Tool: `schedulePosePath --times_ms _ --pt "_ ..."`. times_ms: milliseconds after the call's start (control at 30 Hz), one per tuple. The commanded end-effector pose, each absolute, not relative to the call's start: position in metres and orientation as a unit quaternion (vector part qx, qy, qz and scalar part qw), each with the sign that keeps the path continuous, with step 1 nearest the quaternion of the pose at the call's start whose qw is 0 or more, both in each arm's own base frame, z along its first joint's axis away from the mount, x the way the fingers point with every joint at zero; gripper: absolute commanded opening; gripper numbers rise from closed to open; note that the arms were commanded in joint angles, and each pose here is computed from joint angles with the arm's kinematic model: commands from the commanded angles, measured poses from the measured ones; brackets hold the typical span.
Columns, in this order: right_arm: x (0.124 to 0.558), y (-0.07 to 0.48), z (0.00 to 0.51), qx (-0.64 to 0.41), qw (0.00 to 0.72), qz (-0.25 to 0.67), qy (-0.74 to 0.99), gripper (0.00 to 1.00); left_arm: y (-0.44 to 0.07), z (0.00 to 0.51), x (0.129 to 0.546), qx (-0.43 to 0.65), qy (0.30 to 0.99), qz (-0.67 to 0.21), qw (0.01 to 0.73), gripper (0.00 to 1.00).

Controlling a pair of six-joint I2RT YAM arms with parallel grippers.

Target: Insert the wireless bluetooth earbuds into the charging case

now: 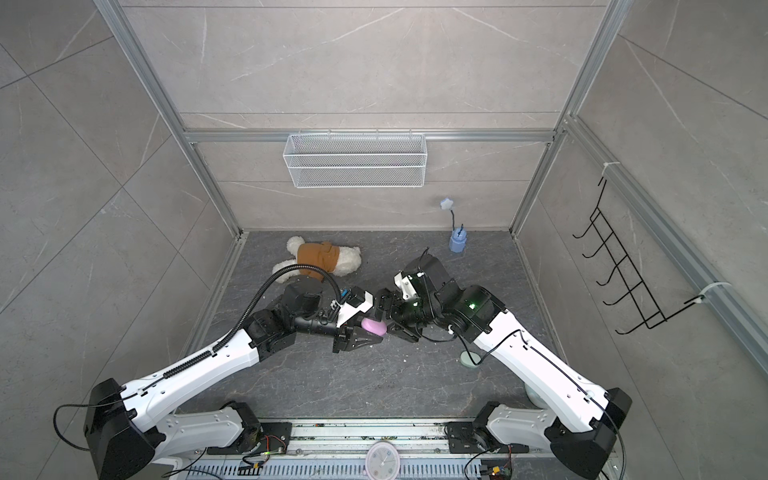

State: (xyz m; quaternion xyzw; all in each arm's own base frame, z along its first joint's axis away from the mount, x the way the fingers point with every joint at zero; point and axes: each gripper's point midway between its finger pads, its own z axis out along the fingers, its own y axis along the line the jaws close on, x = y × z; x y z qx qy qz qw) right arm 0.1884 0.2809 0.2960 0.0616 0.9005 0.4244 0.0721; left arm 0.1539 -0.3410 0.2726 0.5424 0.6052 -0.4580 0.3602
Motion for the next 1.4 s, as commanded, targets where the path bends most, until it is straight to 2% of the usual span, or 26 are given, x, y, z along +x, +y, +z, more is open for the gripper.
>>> schedulePosePath --times_ms 0,367,833,1000,1167,1200,1367 --pt "0.186 0.287 0.292 0.062 0.059 0.429 0.899 0.82 -0.345 0.294 0.155 0.554 0.578 -0.455 0.39 0.32" --pt "0.18 0.293 0.288 0.052 0.043 0.428 0.901 0.74 -0.346 0.295 0.155 0.555 0.576 -0.456 0.391 0.32" --pt "0.18 0.292 0.289 0.054 0.046 0.43 0.9 0.57 -0.346 0.293 0.154 0.554 0.578 -0.457 0.388 0.33" --pt "0.184 0.288 0.289 0.062 0.06 0.423 0.902 0.56 -0.346 0.292 0.156 0.548 0.584 -0.456 0.388 0.5" --pt "0.189 0.271 0.288 0.077 0.079 0.407 0.907 0.55 -0.342 0.287 0.158 0.531 0.6 -0.452 0.391 0.86" --pt "0.19 0.267 0.286 0.082 0.083 0.401 0.909 0.56 -0.34 0.286 0.16 0.525 0.607 -0.449 0.393 0.99" --pt "0.198 0.233 0.27 0.099 0.107 0.347 0.926 0.56 -0.327 0.271 0.165 0.492 0.643 -0.428 0.402 1.0"
